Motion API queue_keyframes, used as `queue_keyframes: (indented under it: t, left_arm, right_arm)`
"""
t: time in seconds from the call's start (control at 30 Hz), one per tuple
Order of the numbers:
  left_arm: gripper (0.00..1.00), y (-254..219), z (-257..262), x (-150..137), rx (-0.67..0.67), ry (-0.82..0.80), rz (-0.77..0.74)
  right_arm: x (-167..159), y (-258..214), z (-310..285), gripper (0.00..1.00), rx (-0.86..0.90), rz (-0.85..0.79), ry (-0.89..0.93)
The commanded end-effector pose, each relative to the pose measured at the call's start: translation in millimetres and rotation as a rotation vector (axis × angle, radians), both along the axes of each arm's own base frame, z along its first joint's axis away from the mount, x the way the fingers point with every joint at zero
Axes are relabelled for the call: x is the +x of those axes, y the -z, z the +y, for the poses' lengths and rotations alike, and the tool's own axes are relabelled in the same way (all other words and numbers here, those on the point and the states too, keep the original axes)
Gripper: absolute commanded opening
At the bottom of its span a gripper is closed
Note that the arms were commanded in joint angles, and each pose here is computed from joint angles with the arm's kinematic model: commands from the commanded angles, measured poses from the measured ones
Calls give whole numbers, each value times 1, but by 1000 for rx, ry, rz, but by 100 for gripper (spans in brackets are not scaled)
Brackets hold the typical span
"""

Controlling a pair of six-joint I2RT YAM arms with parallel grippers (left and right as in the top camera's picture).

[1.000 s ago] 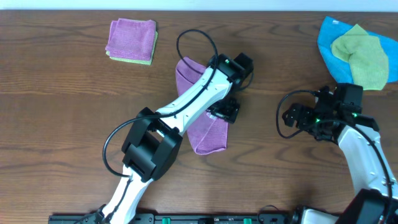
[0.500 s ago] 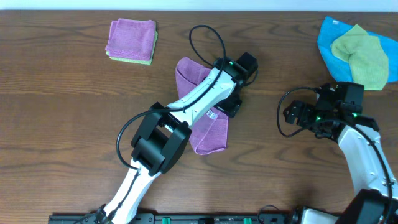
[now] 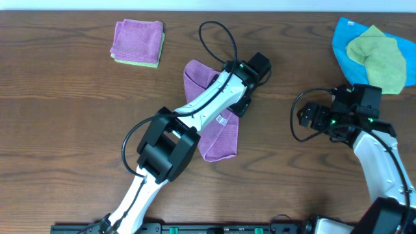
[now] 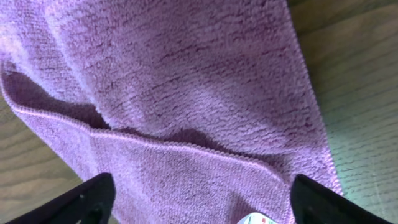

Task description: Fold the cloth

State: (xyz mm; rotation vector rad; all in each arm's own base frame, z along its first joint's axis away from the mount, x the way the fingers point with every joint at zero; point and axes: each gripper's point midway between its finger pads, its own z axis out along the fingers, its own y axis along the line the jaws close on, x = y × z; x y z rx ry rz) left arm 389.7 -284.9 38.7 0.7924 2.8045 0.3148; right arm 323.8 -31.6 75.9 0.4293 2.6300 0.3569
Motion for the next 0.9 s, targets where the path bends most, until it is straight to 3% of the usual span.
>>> queue_keyframes:
  t: [0.0,0.1,0.4,0.67,0.77,0.8,0.87]
  left_arm:
    - [94,4,12,-9,54,-29,19]
    - [93,4,16,-14,69,-55,29]
    - [96,11,-15,-31,-57,23,123]
    - [96,33,4,-30,35,15,92]
    - [87,32,3,-23,41,14,56]
    - [75,32,4,-20,45,8,40]
    - [68,31,4,-17,47,-6,23]
  right_arm:
    - [-1,2,-4,99,-16,2,-2]
    - [0,2,-6,99,-30,2,4]
    - [2,2,-8,99,-39,-7,8]
    - [2,2,-8,99,-39,-7,8]
    - [2,2,-8,99,-39,-7,7]
    - [2,2,-8,99,-39,-7,8]
    - [2,2,-8,99,-39,-7,8]
